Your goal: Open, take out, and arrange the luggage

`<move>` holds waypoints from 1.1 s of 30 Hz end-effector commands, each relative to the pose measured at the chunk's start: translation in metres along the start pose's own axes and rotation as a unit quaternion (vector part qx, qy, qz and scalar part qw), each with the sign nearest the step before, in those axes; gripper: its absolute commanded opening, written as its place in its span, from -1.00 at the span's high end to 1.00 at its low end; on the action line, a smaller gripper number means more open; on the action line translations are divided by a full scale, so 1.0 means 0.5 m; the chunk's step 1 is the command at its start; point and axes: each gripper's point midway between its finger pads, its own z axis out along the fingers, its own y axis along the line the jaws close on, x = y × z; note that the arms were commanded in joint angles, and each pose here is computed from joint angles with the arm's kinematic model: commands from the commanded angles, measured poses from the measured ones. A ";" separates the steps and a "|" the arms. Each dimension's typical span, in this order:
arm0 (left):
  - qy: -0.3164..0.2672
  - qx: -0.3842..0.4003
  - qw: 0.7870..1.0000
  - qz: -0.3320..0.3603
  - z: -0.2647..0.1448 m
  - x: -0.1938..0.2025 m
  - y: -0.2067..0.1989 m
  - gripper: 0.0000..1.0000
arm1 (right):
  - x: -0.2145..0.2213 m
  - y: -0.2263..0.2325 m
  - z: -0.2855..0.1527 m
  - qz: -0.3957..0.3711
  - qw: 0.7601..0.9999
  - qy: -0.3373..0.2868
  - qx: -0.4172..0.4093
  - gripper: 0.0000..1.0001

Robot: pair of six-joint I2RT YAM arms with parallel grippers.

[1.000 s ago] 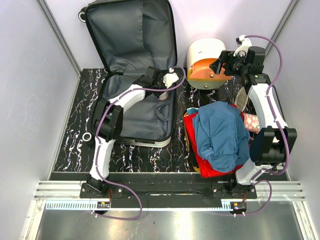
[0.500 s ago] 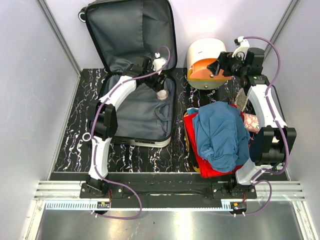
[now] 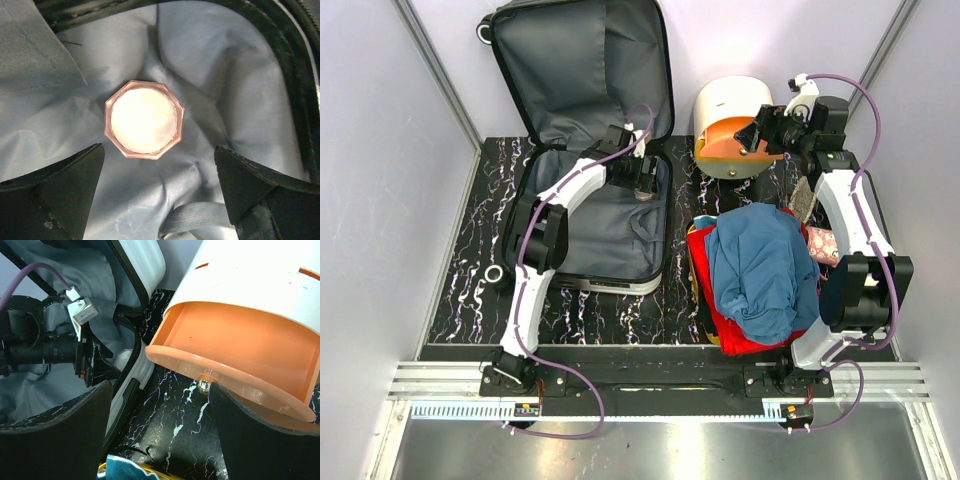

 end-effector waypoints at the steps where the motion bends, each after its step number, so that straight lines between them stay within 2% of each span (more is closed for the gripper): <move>1: -0.025 -0.040 0.998 -0.048 0.029 -0.016 0.019 -0.92 | -0.038 0.023 -0.035 -0.025 0.999 -0.024 0.006 -0.75; 10: -0.026 -0.081 0.995 -0.055 0.071 -0.001 0.042 -0.77 | -0.037 0.024 -0.051 -0.029 0.999 -0.021 0.017 -0.75; 16: -0.041 -0.066 0.996 -0.048 0.063 -0.026 0.032 -0.51 | -0.021 0.037 -0.048 -0.020 1.000 -0.009 -0.004 -0.73; 17: -0.042 -0.061 0.996 -0.047 0.060 -0.024 0.030 -0.37 | -0.020 0.040 -0.047 -0.019 1.000 -0.007 -0.009 -0.72; 19: -0.071 -0.032 0.996 -0.043 0.028 -0.060 0.009 -0.13 | -0.019 0.044 -0.041 -0.018 1.000 -0.006 -0.021 -0.70; 20: -0.068 -0.025 0.996 -0.049 0.020 -0.049 0.016 0.05 | -0.020 0.046 -0.040 -0.018 1.000 -0.006 -0.024 -0.70; 22: -0.101 0.001 0.994 -0.044 -0.039 -0.095 -0.006 0.19 | -0.025 0.051 -0.036 -0.027 0.999 -0.011 -0.035 -0.69; 23: -0.103 0.007 0.993 -0.050 -0.055 -0.092 0.003 0.24 | -0.027 0.055 -0.036 -0.032 0.999 -0.013 -0.040 -0.69; 24: -0.122 0.037 0.991 -0.042 -0.105 -0.123 -0.026 0.31 | -0.029 0.058 -0.034 -0.037 0.998 -0.015 -0.045 -0.69; 26: -0.137 0.074 0.987 -0.037 -0.157 -0.144 -0.037 0.35 | -0.037 0.070 -0.031 -0.066 0.995 -0.024 -0.064 -0.69; 27: -0.149 0.132 0.980 -0.020 -0.214 -0.165 -0.081 0.38 | -0.038 0.076 -0.028 -0.081 0.994 -0.027 -0.073 -0.70; 29: -0.161 0.177 0.971 -0.006 -0.267 -0.178 -0.099 0.47 | -0.047 0.090 -0.028 -0.140 0.984 -0.039 -0.099 -0.76; 30: -0.168 0.215 0.962 0.015 -0.316 -0.186 -0.132 0.52 | -0.037 0.132 -0.021 -0.168 0.975 -0.038 -0.139 -0.79; 31: -0.157 0.230 0.960 0.022 -0.334 -0.174 -0.142 0.52 | -0.037 0.157 -0.018 -0.227 0.959 -0.049 -0.161 -0.82; 33: -0.159 0.267 0.947 0.082 -0.389 -0.164 -0.181 0.53 | -0.027 0.195 -0.017 -0.285 0.936 -0.058 -0.198 -0.89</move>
